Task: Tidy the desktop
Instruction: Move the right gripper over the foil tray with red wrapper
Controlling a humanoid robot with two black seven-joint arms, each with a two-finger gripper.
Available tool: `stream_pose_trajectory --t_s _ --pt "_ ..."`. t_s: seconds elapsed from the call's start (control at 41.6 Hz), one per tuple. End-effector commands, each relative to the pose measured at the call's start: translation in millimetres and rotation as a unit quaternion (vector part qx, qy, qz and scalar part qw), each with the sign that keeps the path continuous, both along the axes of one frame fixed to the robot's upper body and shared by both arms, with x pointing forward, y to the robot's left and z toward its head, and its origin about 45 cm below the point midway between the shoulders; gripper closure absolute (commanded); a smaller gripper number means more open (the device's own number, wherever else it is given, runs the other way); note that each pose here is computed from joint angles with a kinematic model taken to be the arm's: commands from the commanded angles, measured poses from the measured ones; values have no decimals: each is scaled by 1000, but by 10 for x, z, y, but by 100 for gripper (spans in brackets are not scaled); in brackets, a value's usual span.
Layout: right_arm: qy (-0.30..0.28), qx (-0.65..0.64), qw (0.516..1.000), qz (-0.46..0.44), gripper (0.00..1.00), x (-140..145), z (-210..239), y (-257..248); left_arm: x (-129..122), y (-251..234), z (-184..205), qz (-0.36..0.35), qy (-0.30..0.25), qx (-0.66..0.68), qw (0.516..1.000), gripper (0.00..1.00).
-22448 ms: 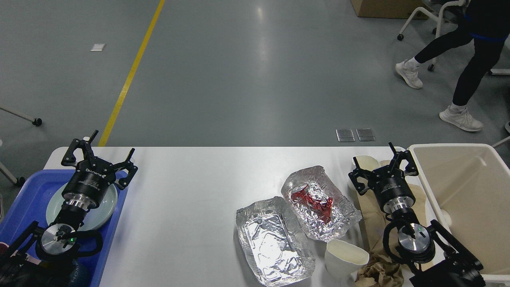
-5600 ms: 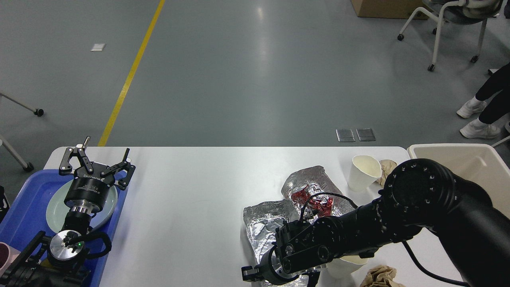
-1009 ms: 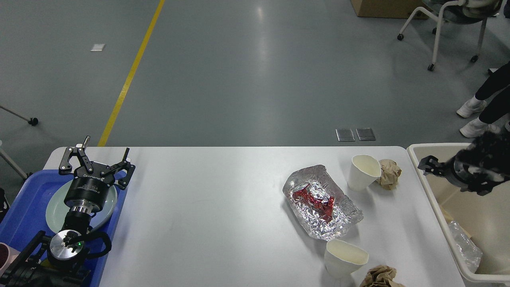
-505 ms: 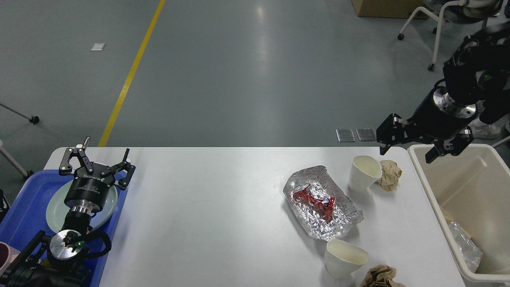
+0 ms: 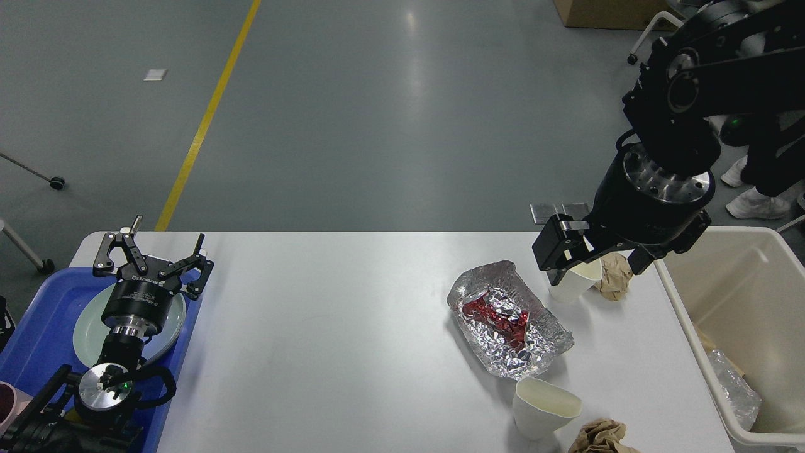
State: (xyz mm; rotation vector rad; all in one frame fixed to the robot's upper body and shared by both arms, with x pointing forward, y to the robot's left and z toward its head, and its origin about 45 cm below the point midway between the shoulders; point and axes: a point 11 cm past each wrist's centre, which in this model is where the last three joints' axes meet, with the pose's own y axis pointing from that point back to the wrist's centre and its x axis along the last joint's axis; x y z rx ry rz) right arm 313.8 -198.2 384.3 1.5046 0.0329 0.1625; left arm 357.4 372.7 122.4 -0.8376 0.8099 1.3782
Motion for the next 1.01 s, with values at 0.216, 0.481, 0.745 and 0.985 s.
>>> stream_pose_trajectory --t_s 0.216,0.481,0.745,0.985 --pt "-9 6 1000 -20 0 81 -286 -65 4 -1 5 0 -1 0 1000 4" --pt "-2 7 1000 -25 2 54 -457 -82 4 -1 5 0 -1 0 1000 4" --pt "24 13 999 -18 2 -15 -694 -8 4 -1 5 0 -1 0 1000 4" --pt "-23 19 999 -41 3 141 -1052 -40 4 -1 5 0 -1 0 1000 4"
